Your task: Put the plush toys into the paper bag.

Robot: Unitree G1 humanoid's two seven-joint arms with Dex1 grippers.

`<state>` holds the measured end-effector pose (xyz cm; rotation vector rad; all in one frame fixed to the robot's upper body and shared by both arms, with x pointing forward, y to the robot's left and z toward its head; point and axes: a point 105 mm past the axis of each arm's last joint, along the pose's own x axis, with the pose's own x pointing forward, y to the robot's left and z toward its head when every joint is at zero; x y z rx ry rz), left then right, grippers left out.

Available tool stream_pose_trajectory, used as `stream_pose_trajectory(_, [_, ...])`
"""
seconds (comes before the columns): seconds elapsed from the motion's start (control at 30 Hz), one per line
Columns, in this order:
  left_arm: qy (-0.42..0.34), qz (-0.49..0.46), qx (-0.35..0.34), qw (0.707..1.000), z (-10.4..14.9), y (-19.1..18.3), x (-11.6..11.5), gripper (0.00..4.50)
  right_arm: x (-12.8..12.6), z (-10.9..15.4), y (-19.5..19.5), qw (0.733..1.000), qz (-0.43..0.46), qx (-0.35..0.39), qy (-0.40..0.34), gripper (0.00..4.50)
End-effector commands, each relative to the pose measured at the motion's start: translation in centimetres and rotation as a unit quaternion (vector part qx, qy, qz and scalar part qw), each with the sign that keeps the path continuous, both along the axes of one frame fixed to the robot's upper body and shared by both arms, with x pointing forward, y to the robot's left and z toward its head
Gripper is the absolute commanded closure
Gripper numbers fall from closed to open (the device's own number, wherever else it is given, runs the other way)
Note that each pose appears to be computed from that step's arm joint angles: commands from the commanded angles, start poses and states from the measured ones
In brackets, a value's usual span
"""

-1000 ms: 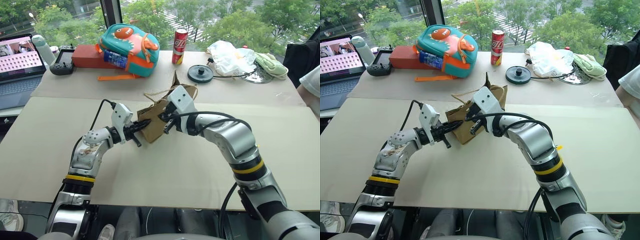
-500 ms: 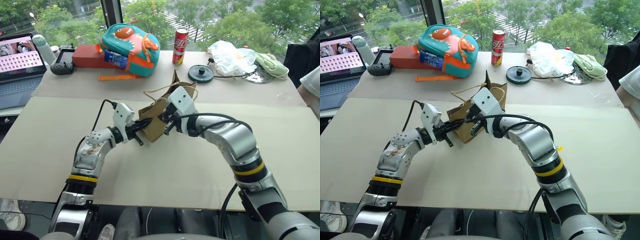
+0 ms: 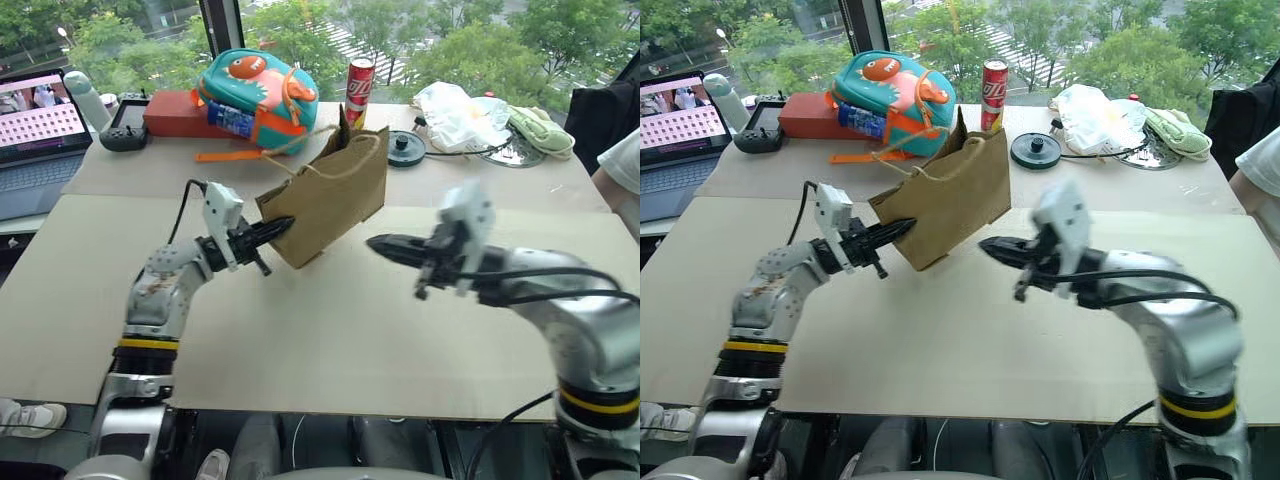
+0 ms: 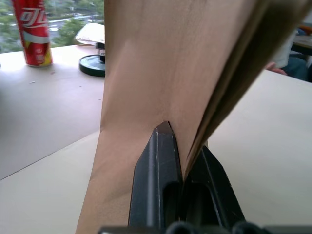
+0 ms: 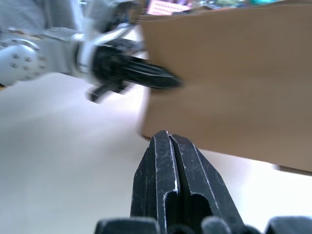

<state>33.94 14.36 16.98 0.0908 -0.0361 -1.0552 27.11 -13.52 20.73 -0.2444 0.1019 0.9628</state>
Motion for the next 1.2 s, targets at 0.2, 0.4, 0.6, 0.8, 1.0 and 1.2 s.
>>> stream_pose_trajectory(0.2, [-0.008, -0.176, 0.119, 0.977, 1.4, 2.5, -3.5, 4.44, -2.3, 0.4, -1.8, 0.996, 0.082, -0.007, 0.018, 4.50])
stream_pose_trajectory(0.4, [0.007, -0.232, 0.168, 0.958, -0.3, 3.2, -4.8, 4.44, -1.7, 0.3, -2.7, 0.996, 0.087, -0.031, 0.014, 4.50])
stream_pose_trajectory(0.6, [0.003, -0.241, 0.179, 0.954, -1.5, 3.3, -5.2, 4.44, -1.1, 1.1, -3.7, 0.995, 0.086, -0.052, 0.006, 4.50])
stream_pose_trajectory(0.8, [0.011, -0.231, 0.181, 0.956, -3.3, 3.4, -4.9, 4.44, -0.8, 1.3, -3.2, 0.993, 0.099, -0.058, 0.000, 4.50])
stream_pose_trajectory(1.0, [0.027, -0.215, 0.183, 0.959, -4.2, 3.5, -4.5, 3.84, -0.6, 1.4, -2.8, 0.993, 0.105, -0.063, -0.002, 4.50])
stream_pose_trajectory(1.2, [0.037, -0.203, 0.178, 0.962, -3.3, 4.1, -4.4, 1.71, -0.2, 1.3, -2.6, 0.992, 0.108, -0.067, -0.002, 4.50])
